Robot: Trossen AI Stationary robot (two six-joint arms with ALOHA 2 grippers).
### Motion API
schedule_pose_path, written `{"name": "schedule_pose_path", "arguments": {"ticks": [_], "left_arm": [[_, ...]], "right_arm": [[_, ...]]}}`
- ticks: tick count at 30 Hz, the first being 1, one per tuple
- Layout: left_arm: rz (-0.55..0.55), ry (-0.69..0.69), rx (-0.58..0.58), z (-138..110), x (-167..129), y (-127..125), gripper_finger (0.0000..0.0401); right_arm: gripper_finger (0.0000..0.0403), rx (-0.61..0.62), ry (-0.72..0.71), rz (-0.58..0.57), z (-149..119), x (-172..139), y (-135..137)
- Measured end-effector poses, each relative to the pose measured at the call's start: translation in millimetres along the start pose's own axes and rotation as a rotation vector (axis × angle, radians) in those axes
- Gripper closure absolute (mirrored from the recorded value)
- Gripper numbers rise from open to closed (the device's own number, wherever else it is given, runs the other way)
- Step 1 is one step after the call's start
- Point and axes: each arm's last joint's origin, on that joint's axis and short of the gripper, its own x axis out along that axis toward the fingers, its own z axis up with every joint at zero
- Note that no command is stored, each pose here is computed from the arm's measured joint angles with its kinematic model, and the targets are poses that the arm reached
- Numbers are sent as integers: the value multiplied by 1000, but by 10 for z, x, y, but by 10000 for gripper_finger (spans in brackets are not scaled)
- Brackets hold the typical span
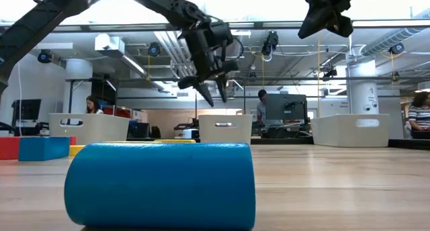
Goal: Sort blocks
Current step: Put the yellow block into the right gray bin
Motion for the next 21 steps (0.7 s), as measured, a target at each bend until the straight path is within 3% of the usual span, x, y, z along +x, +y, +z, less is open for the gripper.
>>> {"name": "schedule_pose_path", "arguments": {"ticks": [6, 13, 21], "left_arm": [[-22, 27, 81, -121, -319, -321, 235], [97, 98, 193, -509, -747, -646, 235], [16, 89, 199, -937, -1210, -984, 235]], "right_arm": [[390, 0, 16, 21, -6, -1, 5], [390, -8, 83, 16, -66, -16, -18], [390, -64, 111, 18, -126, -89, -28]]}}
